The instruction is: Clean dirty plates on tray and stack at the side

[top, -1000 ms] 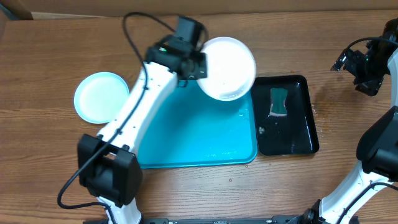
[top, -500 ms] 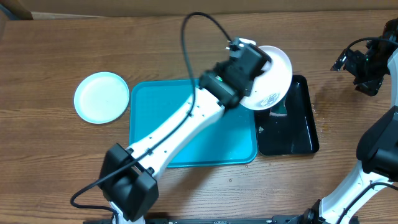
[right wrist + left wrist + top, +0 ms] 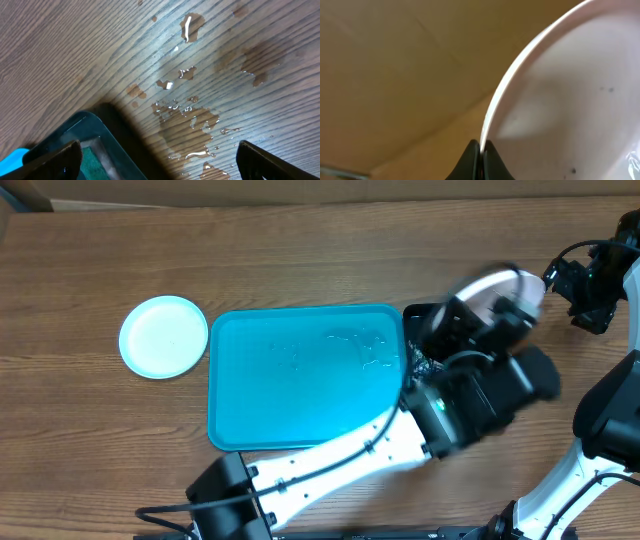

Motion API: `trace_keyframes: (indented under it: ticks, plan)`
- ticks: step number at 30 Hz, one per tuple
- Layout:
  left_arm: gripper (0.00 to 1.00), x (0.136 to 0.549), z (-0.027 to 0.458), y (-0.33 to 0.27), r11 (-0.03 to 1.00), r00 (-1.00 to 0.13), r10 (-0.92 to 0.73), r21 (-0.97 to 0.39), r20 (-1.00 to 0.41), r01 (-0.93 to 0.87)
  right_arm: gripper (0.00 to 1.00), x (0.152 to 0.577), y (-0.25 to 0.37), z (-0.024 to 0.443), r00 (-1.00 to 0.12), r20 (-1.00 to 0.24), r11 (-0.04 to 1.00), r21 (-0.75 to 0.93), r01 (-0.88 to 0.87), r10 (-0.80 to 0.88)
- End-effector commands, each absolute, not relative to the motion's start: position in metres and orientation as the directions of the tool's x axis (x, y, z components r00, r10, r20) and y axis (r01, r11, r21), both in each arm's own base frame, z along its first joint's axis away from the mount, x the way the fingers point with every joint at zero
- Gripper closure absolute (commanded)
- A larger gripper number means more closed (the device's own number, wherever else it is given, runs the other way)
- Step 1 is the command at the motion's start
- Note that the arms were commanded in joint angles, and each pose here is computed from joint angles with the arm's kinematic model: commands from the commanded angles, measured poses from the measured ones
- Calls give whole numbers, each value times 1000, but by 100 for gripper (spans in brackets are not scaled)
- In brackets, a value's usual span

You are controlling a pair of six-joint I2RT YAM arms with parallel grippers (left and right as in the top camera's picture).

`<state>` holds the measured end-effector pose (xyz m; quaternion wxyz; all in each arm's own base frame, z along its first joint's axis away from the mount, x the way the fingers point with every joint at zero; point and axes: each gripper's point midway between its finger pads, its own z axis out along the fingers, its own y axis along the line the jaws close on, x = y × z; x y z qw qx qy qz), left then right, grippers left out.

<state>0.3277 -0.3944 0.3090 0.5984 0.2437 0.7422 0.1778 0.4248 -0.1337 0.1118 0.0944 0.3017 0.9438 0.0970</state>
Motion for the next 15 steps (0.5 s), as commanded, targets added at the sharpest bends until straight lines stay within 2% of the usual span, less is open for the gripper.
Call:
trace_keyframes:
  ticks: [1,9,15]
  plan:
    - [96,320,341,-379,722,-148,685,692,-713,11,0,427,-131,117,-801,-132,801,250,544,585]
    - [96,304,361,-387,672,-116,733,740,-671,-29,0,427,-131,117,-801,-132,801,250,544,585]
    - [96,303,361,-388,698,-113,709,716,-696,-30,0,427,-131,117,-801,-132,801,250,544,585]
